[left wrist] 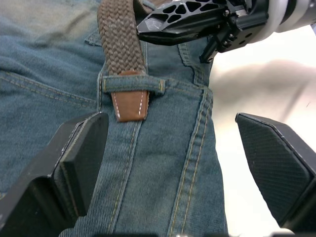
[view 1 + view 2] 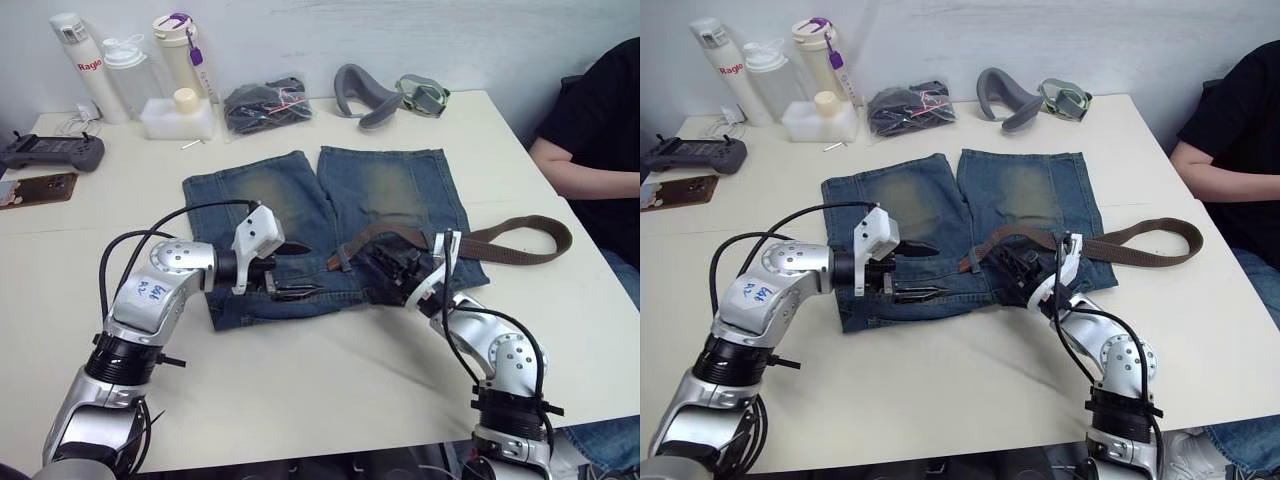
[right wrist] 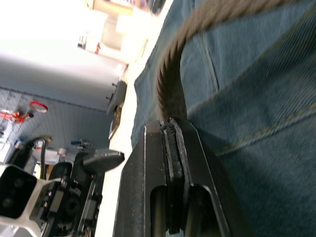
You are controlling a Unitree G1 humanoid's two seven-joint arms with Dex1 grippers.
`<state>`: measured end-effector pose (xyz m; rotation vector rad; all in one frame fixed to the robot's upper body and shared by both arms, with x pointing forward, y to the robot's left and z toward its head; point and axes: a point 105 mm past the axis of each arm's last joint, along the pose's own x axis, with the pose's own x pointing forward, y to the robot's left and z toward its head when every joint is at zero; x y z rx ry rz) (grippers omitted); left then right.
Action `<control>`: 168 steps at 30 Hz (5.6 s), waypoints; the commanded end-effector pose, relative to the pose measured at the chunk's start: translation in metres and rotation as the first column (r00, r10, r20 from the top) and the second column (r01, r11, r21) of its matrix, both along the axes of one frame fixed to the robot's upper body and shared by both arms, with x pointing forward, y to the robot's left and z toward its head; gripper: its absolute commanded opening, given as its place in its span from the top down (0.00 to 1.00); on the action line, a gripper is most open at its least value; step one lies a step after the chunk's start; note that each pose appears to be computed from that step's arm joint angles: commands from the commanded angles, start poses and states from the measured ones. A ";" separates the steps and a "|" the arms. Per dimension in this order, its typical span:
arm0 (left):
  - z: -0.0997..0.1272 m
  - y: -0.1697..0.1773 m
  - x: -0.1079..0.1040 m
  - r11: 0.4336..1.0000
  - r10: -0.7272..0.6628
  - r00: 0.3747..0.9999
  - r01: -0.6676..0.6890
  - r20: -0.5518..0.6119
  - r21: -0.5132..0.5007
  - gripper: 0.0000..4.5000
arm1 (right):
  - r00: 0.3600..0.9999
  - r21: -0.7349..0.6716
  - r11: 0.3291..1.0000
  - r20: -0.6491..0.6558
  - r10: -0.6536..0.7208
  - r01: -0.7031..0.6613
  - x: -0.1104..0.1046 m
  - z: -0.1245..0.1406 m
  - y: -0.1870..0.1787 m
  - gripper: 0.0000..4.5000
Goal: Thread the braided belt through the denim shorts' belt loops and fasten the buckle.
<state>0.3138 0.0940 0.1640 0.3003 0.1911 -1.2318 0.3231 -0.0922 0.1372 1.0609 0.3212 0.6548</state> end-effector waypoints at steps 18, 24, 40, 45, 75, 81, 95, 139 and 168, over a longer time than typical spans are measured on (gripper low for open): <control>0.010 -0.006 0.000 1.000 -0.020 0.999 0.021 0.047 -0.013 0.00 | 0.987 0.049 0.987 0.048 -0.153 0.150 0.014 0.023 -0.036 0.51; 0.010 -0.002 -0.001 1.000 -0.013 0.999 0.013 0.051 0.000 0.00 | 0.997 0.068 0.995 0.017 -0.073 0.071 0.011 0.013 -0.010 0.99; 0.001 0.012 0.011 0.985 -0.031 0.958 -0.019 0.285 0.172 0.00 | 0.997 -0.014 1.000 0.070 0.014 -0.013 -0.006 0.012 0.006 0.38; -0.007 0.019 0.016 0.970 -0.096 0.893 -0.015 0.440 0.241 0.00 | 0.993 -0.140 0.989 0.102 0.055 -0.040 -0.025 0.016 -0.015 0.11; -0.009 -0.004 0.038 0.984 -0.079 0.828 -0.026 0.555 0.179 1.00 | 0.973 -0.511 0.859 0.209 0.099 0.022 -0.028 0.026 -0.071 0.99; 0.002 0.005 0.041 0.981 -0.058 0.812 -0.063 0.581 0.186 1.00 | 0.994 -0.675 0.737 0.101 0.046 0.034 -0.010 -0.029 -0.082 0.99; 0.002 0.091 0.035 0.907 0.042 0.802 -0.280 0.596 0.314 1.00 | 0.999 -0.733 0.679 -0.040 0.023 -0.045 -0.004 -0.077 -0.094 0.99; -0.012 0.113 -0.008 0.949 0.307 0.951 -0.309 0.041 0.059 0.00 | 0.866 -0.946 -0.244 0.070 0.494 0.215 0.015 -0.012 -0.188 0.98; -0.007 0.054 -0.019 0.996 0.081 0.996 -0.082 -0.039 -0.039 0.00 | 0.955 -0.310 0.947 0.297 0.018 0.079 -0.024 0.051 -0.055 0.00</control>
